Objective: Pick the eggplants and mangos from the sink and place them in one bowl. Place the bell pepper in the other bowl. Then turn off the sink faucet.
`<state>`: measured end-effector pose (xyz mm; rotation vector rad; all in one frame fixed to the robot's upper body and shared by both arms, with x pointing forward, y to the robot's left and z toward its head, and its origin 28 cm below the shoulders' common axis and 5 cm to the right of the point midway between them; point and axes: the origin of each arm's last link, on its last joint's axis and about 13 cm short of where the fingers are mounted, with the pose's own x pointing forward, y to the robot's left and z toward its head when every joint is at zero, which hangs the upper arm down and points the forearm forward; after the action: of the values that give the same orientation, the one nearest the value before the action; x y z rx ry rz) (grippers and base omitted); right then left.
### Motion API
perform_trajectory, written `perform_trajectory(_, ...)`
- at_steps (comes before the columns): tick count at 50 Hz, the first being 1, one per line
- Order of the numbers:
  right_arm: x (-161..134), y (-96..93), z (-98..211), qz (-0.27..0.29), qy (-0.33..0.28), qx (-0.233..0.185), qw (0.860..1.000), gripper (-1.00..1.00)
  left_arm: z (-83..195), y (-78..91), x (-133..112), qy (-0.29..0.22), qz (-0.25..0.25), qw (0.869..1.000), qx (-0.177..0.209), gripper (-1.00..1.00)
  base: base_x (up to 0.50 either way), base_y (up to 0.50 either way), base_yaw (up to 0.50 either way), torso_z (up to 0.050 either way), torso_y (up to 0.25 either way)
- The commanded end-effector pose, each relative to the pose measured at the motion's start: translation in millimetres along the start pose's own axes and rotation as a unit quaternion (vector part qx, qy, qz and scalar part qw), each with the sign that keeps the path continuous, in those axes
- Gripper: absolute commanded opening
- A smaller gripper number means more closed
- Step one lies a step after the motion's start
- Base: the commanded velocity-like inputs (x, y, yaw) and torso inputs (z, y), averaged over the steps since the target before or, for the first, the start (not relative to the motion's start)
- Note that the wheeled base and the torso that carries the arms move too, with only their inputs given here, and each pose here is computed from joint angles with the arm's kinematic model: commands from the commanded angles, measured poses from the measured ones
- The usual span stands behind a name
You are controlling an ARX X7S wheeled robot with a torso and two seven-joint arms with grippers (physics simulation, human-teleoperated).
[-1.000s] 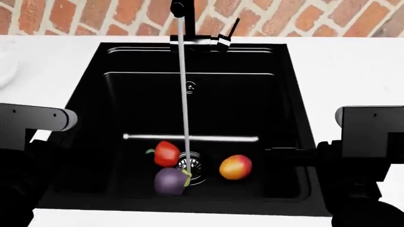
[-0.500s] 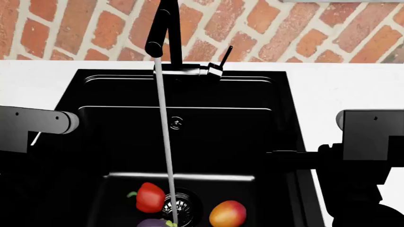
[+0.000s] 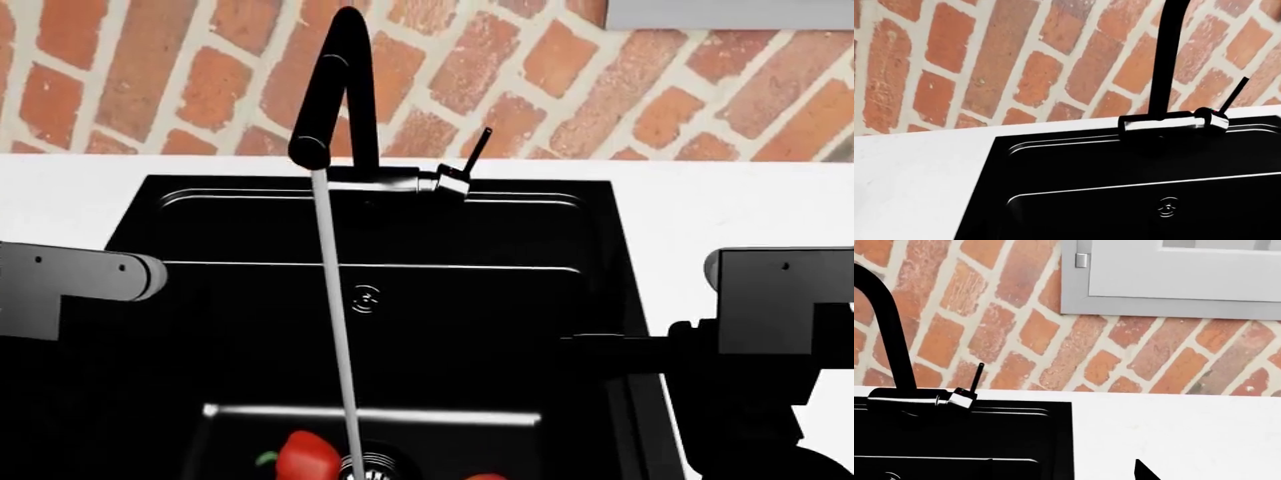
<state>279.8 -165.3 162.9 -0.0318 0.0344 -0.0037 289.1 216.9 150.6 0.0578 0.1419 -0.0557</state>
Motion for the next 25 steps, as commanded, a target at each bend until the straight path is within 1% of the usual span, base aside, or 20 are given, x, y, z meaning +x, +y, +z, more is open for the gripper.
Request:
perform_trajectory(1, 0, -1.7, 1, -0.001, -0.001, -0.004, 1.000, 1.00, 2, 3.1, 2, -0.010, 0.012, 1.000, -0.010, 1.00, 0.05, 0.00, 0.00, 0.000, 0.000)
perform_trajectory(13, 2, -0.7, 1, 0.000, 0.001, -0.006, 1.000, 1.00, 2, 4.5, 2, -0.004, 0.007, 1.000, -0.011, 1.00, 0.05, 0.00, 0.00, 0.000, 0.000)
perform_trajectory(15, 2, -0.4, 1, 0.000, 0.003, -0.003, 1.000, 1.00, 1, 2.4, 3, 0.010, -0.006, 1.000, -0.004, 1.00, 0.05, 0.00, 0.00, 0.000, 0.000)
perform_trajectory(17, 3, -0.3, 1, 0.000, 0.004, 0.000, 1.000, 1.00, 2, 2.8, 2, 0.017, -0.013, 1.000, -0.006, 1.00, 0.02, 0.00, 0.00, 0.000, 0.000)
perform_trajectory(20, 5, -0.2, 2, 0.001, 0.012, 0.003, 1.000, 1.00, 3, 1.1, -2, 0.052, -0.046, 0.998, -0.006, 1.00, 0.00, 0.00, 0.00, 0.000, 0.000)
perform_trajectory(21, 5, -0.2, 3, 0.002, 0.013, 0.001, 1.000, 1.00, 4, 1.0, -4, 0.062, -0.055, 0.996, -0.016, 1.00, 0.00, 0.00, 0.00, 0.000, 0.000)
perform_trajectory(22, 5, -0.2, 4, 0.002, 0.013, 0.000, 1.000, 1.00, 5, 0.8, -7, 0.069, -0.063, 0.996, -0.009, 1.00, 0.00, 0.00, 0.00, 0.000, 0.000)
perform_trajectory(23, 5, -0.6, 5, 0.002, 0.014, 0.000, 1.000, 1.00, 7, -0.3, -9, 0.080, -0.075, 0.994, -0.013, 1.00, 0.00, 0.00, 0.00, 0.000, 0.000)
perform_trajectory(25, 4, -1.0, 4, 0.001, 0.017, 0.000, 1.000, 1.00, 12, -2.2, -12, 0.088, -0.088, 0.992, -0.010, 1.00, 0.00, 0.00, 0.00, 0.000, 0.000)
